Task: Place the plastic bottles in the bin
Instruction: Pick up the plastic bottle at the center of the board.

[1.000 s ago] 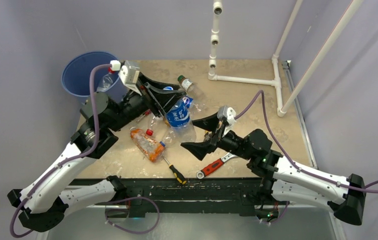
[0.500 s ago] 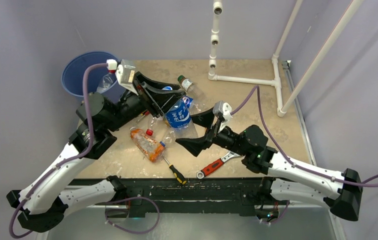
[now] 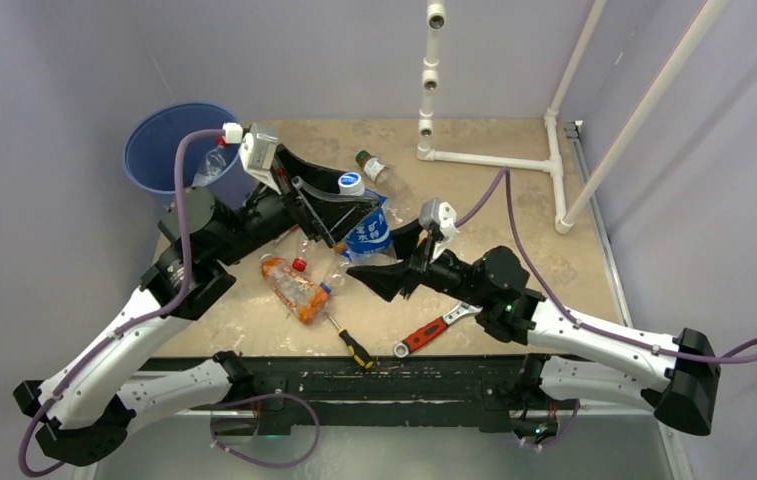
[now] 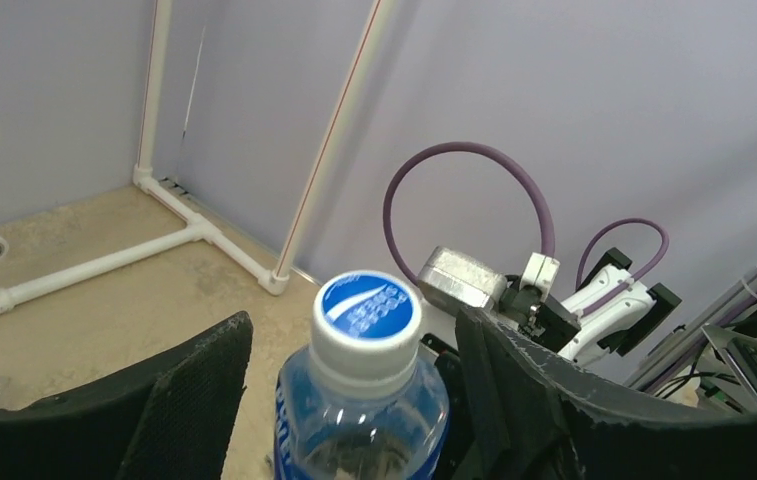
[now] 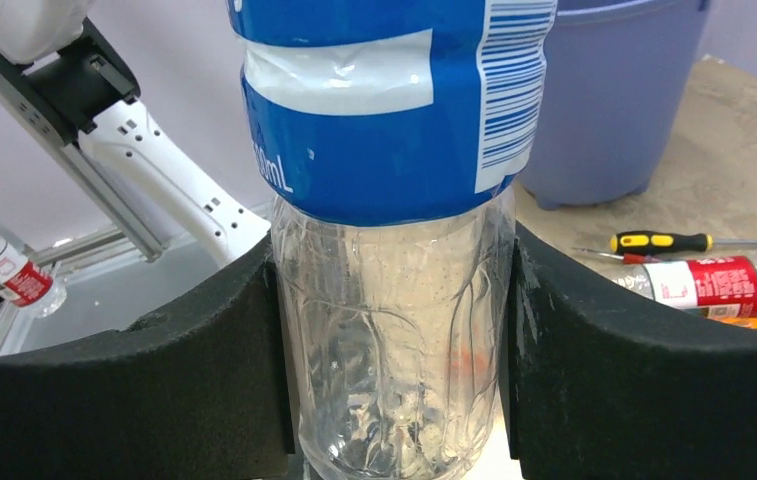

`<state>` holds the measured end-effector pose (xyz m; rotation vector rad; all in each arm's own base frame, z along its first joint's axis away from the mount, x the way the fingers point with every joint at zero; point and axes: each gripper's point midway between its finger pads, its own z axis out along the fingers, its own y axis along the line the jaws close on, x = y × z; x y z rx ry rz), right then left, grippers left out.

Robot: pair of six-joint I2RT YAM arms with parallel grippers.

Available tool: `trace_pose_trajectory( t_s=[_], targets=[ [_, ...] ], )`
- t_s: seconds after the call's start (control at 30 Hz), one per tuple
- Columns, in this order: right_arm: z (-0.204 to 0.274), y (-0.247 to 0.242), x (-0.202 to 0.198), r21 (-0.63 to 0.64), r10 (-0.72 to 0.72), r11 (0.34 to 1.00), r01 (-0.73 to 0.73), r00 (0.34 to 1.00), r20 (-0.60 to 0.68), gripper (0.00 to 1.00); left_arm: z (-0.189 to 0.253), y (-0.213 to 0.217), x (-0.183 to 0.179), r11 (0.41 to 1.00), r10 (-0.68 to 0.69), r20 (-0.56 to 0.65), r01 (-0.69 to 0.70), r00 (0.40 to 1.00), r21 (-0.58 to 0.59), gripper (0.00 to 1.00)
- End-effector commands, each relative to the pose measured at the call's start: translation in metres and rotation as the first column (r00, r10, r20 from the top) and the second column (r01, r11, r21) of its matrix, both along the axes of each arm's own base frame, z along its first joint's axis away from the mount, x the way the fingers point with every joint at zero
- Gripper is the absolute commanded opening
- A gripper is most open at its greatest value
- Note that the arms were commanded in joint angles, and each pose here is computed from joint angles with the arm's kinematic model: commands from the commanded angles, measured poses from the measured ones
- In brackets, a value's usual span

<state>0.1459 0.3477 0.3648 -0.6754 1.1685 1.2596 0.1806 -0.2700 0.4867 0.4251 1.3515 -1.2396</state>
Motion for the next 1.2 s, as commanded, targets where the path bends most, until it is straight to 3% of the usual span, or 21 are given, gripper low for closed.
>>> trace_pose_trajectory(
  t_s=[0.0, 0.07, 0.17, 0.27, 0.73, 0.93, 1.17],
  targets=[
    [0.037, -0.020, 0.001, 0.086, -0.063, 0.995, 0.057, 0.996, 0.065, 0.45, 0.022, 0.017, -0.016, 1.000, 0.008, 0.047, -0.007, 0.999, -0.021, 0.74],
    [0.035, -0.023, 0.001, 0.078, -0.074, 0.995, 0.068, 0.995, 0.070, 0.43, 0.027, 0.022, -0.020, 1.000, 0.013, 0.061, -0.011, 0.998, -0.022, 0.73],
    [0.032, -0.026, 0.001, 0.069, -0.083, 0.995, 0.079, 0.994, 0.071, 0.41, 0.030, 0.022, -0.025, 1.000, -0.008, 0.074, 0.010, 0.997, -0.026, 0.61],
    [0.028, -0.024, 0.000, 0.060, -0.075, 0.996, 0.071, 0.995, 0.071, 0.39, 0.031, 0.019, -0.026, 0.999, -0.024, 0.075, 0.026, 0.997, -0.024, 0.55],
    [0.023, -0.023, 0.000, 0.046, -0.067, 0.997, 0.064, 0.995, 0.068, 0.38, 0.029, 0.002, -0.017, 0.998, -0.061, 0.053, 0.059, 0.997, 0.028, 0.63],
    [0.021, -0.022, 0.000, 0.041, -0.066, 0.997, 0.064, 0.996, 0.065, 0.38, 0.035, 0.003, -0.019, 0.998, -0.065, 0.074, 0.064, 0.995, 0.011, 0.38],
    [0.018, -0.020, 0.000, 0.034, -0.060, 0.998, 0.058, 0.996, 0.063, 0.38, 0.034, 0.001, -0.020, 0.997, -0.076, 0.073, 0.075, 0.994, 0.014, 0.48]
  ],
)
